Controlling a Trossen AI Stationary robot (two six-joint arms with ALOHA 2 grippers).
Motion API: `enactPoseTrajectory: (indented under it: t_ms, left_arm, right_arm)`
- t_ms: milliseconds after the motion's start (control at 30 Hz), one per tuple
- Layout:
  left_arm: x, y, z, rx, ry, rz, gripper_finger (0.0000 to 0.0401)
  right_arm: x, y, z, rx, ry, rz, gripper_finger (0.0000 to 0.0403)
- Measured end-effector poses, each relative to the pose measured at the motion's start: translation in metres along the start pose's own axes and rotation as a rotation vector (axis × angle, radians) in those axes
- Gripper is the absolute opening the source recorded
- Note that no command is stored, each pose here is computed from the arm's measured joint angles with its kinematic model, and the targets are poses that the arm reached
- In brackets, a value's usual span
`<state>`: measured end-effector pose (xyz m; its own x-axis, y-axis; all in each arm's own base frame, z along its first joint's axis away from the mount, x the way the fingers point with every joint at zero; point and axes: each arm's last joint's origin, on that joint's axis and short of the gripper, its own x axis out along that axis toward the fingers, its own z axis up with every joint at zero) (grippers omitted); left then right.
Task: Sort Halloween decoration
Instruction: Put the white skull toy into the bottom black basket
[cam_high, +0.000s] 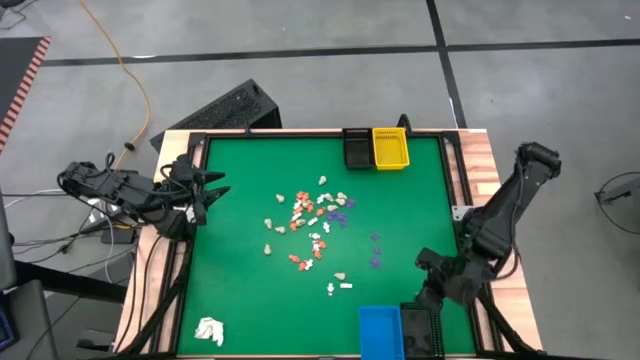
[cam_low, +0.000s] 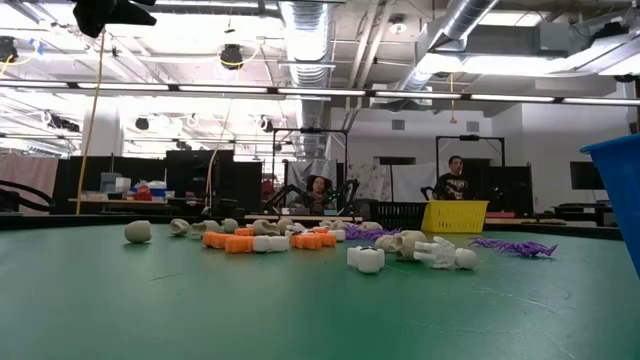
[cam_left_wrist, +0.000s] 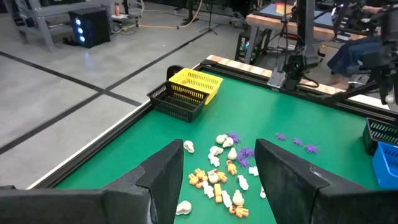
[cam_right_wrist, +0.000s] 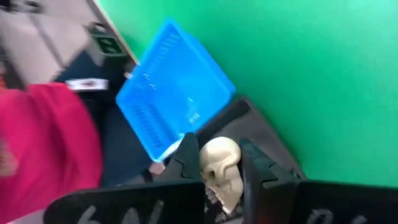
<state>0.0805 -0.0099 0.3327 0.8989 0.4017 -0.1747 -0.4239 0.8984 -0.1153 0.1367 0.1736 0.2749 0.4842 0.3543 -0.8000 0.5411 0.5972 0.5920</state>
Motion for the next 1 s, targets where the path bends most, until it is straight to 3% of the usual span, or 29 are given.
enactPoseTrajectory:
  t_ms: [300, 567, 767, 1000]
  left_arm:
    - [0.000, 0.002, 0.000, 0.001, -0.016, 0.053, 0.0189]
    - [0.000, 0.003, 0.001, 0.001, -0.026, 0.086, 0.0189]
    - [0.000, 0.002, 0.001, 0.002, -0.026, 0.086, 0.0189]
    - [0.000, 0.002, 0.001, 0.002, -0.026, 0.086, 0.0189]
  right_arm:
    - [0.038, 0.025, -0.025, 0.000, 0.130, -0.131, 0.0045]
    - [0.073, 0.035, -0.034, -0.107, 0.186, -0.225, 0.0052]
    - [0.085, 0.031, -0.036, -0.104, 0.226, -0.285, 0.0095]
    - [0.084, 0.028, -0.034, -0.087, 0.227, -0.320, 0.0171]
